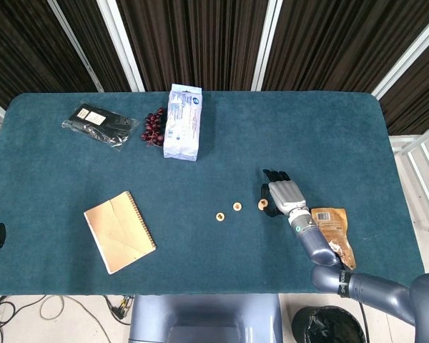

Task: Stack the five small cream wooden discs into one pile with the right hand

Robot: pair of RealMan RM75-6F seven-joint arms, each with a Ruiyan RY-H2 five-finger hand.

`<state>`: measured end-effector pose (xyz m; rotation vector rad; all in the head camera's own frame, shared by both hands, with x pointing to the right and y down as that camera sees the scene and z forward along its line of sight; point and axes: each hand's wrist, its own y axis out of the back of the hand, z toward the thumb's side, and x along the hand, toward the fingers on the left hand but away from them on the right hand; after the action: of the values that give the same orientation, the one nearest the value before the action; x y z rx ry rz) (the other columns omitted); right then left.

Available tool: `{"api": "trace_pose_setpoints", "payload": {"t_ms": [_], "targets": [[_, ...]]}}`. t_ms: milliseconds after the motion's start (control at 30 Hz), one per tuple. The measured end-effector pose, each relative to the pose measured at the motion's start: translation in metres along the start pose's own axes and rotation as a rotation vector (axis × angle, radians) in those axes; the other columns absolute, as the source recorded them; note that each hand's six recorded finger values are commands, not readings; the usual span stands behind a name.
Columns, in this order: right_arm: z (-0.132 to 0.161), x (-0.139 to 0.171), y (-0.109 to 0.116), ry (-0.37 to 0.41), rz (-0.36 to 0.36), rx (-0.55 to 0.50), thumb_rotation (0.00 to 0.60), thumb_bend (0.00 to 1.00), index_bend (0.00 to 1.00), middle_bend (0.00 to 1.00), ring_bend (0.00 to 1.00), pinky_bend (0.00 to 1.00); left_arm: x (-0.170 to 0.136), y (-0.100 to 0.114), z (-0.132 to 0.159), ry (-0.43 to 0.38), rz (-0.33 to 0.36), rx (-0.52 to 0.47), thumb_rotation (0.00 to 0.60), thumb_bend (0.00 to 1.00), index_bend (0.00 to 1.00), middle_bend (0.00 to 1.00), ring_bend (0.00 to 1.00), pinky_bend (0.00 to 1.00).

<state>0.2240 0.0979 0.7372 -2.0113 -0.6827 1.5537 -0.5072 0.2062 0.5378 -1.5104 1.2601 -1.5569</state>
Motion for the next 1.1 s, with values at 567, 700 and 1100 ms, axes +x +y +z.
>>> {"api": "trace_pose_setpoints", "payload": {"t_ms": [567, 700, 1100], "targets": [[0.0007, -0.0001, -0.0010, -0.001, 0.005, 0.000, 0.600, 0.41, 0.54, 0.00, 0.00, 0.00, 0.0002, -0.0003, -0.0002, 0.000, 0.000, 0.002, 0.600, 0.49, 0.17, 0.00, 0.00, 0.00], [0.0009, 0.0002, -0.0009, -0.001, 0.007, 0.002, 0.600, 0.41, 0.53, 0.00, 0.00, 0.00, 0.0003, -0.0002, -0.0001, -0.002, 0.001, 0.007, 0.600, 0.49, 0.17, 0.00, 0.00, 0.00], [0.0008, 0.0005, -0.0006, -0.008, 0.012, -0.004, 0.600, 0.41, 0.51, 0.00, 0.00, 0.00, 0.0003, 0.0004, 0.0000, -0.004, 0.006, 0.014, 0.600, 0.49, 0.17, 0.00, 0.00, 0.00]]}}
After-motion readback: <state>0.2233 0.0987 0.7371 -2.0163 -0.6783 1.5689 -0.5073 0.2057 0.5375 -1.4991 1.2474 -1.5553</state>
